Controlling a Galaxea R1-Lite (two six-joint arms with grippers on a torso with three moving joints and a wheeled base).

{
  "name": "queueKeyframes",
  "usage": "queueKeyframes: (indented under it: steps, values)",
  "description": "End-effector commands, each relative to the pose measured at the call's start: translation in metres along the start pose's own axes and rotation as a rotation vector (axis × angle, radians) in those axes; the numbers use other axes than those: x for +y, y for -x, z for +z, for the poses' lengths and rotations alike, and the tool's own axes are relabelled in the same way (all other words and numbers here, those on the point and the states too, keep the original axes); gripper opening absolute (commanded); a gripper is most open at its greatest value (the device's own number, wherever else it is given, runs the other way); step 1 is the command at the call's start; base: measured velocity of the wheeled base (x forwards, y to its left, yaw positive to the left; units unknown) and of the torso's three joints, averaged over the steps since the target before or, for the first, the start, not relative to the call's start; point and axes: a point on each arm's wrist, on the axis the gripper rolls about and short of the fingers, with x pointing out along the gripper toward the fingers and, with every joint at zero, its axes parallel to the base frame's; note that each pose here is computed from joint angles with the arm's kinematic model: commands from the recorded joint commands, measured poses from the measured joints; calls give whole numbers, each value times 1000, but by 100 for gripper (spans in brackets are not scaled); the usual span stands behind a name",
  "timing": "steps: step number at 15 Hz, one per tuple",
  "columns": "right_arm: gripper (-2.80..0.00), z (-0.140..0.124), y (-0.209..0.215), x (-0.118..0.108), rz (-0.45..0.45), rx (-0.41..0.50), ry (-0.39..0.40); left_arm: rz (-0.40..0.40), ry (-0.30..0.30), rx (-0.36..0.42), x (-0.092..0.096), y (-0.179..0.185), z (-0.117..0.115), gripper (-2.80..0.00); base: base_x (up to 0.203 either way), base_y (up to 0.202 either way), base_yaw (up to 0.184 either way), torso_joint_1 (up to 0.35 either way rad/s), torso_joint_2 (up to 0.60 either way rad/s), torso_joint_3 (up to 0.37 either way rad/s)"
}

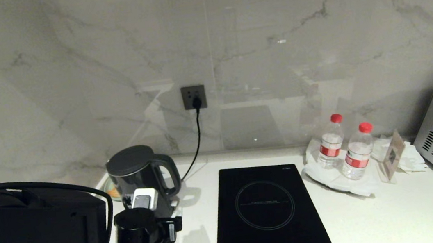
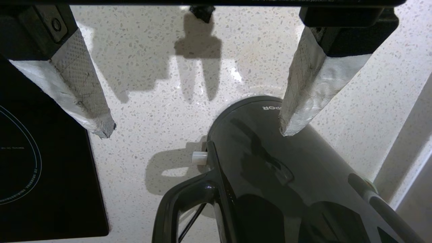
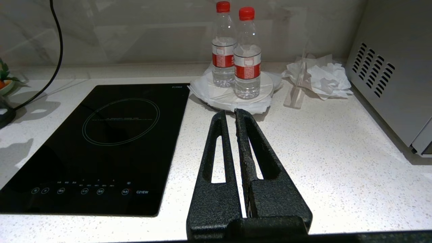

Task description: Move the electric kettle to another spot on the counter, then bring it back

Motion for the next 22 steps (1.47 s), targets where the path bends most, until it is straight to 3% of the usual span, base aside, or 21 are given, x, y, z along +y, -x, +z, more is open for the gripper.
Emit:
queueKeyframes:
  steps: [1, 10, 15, 19, 22]
  values:
    - [-280, 0, 0, 0, 1, -1, 0, 2, 4, -6, 0, -1, 0, 0, 0, 0, 0, 0, 0, 0]
    - [-280, 0, 0, 0, 0, 0, 0, -78, -45, 15, -12, 25, -5, 0, 0, 0, 0, 0, 0, 0]
    - [-280, 0, 0, 0, 0, 0, 0, -133, 22, -129, 7, 66, 36, 0, 0, 0, 0, 0, 0, 0]
    - [-280, 0, 0, 0, 0, 0, 0, -122, 52, -231, 35, 107, 53, 0, 0, 0, 0, 0, 0, 0]
    - [-280, 0, 0, 0, 1, -2, 0, -63, 73, -326, 55, 132, 70, 0, 0, 0, 0, 0, 0, 0]
